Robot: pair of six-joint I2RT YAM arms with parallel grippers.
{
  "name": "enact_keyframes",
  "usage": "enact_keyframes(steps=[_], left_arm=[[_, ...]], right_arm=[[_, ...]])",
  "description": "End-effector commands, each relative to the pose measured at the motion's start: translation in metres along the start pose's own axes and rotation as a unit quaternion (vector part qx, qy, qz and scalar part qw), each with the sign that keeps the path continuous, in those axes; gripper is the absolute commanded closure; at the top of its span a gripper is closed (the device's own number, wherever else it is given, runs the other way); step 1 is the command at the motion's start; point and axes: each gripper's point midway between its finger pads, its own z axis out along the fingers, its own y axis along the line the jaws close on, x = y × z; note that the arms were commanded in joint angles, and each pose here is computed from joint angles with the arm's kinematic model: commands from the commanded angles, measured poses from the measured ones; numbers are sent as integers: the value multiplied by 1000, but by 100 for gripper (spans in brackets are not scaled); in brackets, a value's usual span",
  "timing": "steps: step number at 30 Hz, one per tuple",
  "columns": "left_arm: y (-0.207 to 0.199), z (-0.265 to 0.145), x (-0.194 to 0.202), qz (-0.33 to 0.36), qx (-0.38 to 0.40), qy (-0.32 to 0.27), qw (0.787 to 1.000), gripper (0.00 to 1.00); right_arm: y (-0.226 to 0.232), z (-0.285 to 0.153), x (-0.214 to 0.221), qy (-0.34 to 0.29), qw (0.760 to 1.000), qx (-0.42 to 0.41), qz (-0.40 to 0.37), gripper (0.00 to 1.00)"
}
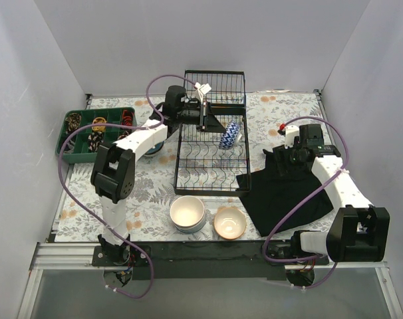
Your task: Load the bowls into the dish rack
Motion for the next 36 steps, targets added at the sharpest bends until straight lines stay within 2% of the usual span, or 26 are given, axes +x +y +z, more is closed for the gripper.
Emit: enact_keyframes(steps=[1,7,12,21,36], left_arm=[[-29,7,-45,-34,65,-86,994,100],[-5,29,-46,-84,51,-99,990,100],[27,42,-46,-131,10,-119,984,100],[47,68,-26,-188,-3,-112,976,100],[76,72,16,-264,-26,-95,959,100]], right_arm=[[-8,3,0,4,1000,11,2,28],[-13,5,2,10,1000,17,4,29],[-16,5,3,14,1000,22,7,29],[-20,9,6,29,999,22,8,29],[-24,16,-4,35,999,21,10,29]])
